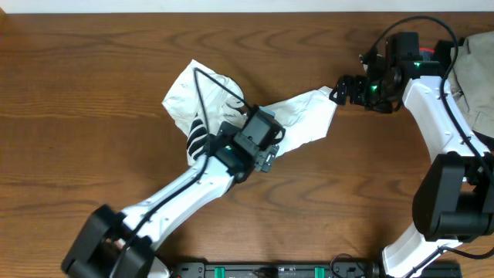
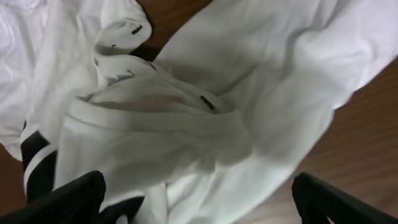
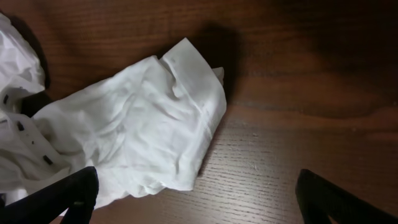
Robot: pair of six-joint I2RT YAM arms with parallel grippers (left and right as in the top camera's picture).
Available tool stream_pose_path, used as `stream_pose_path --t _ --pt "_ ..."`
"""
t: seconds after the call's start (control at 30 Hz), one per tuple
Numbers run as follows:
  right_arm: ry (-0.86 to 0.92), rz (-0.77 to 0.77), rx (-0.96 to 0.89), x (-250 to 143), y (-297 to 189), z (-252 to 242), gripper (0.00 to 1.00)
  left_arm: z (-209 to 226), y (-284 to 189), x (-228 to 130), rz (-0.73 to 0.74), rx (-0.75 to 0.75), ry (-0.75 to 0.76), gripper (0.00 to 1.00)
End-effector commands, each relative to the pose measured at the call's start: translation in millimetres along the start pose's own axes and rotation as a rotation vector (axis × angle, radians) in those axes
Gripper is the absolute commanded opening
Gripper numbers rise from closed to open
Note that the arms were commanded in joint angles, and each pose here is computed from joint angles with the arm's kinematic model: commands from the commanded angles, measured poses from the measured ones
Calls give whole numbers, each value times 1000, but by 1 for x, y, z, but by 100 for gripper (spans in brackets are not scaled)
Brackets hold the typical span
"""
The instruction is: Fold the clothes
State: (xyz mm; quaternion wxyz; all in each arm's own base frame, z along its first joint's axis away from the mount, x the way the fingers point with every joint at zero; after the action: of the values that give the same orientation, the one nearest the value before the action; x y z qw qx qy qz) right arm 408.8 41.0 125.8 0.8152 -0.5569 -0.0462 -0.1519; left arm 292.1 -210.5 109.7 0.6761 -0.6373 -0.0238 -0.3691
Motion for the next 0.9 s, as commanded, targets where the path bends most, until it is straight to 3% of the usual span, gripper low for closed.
stream_pose_path --t 0.0,0.67,0.8,0.87 --pt "-17 4 -1 0 3 1 99 -4 3 9 -31 75 67 98" --pt "-17 6 -1 -1 3 1 99 0 50 -3 10 266 118 98" --pt "-17 7 -1 -1 3 1 99 0 50 -3 9 265 117 69" --pt "-16 9 -1 -2 4 1 99 0 50 -3 8 265 117 63"
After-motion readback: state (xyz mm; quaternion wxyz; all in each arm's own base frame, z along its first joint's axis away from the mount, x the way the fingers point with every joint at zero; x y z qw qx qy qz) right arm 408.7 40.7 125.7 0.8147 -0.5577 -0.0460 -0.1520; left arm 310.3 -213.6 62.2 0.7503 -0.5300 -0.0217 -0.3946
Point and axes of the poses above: each gripper's point midway between its finger pads, its own y axis out along the fingers, its own z axis along the line the jaws close on, x = y × z, the point moved 3 cm from there along -y, back along the fingers, and after that the axes turned 3 degrees about y, right-handed, at the moved point
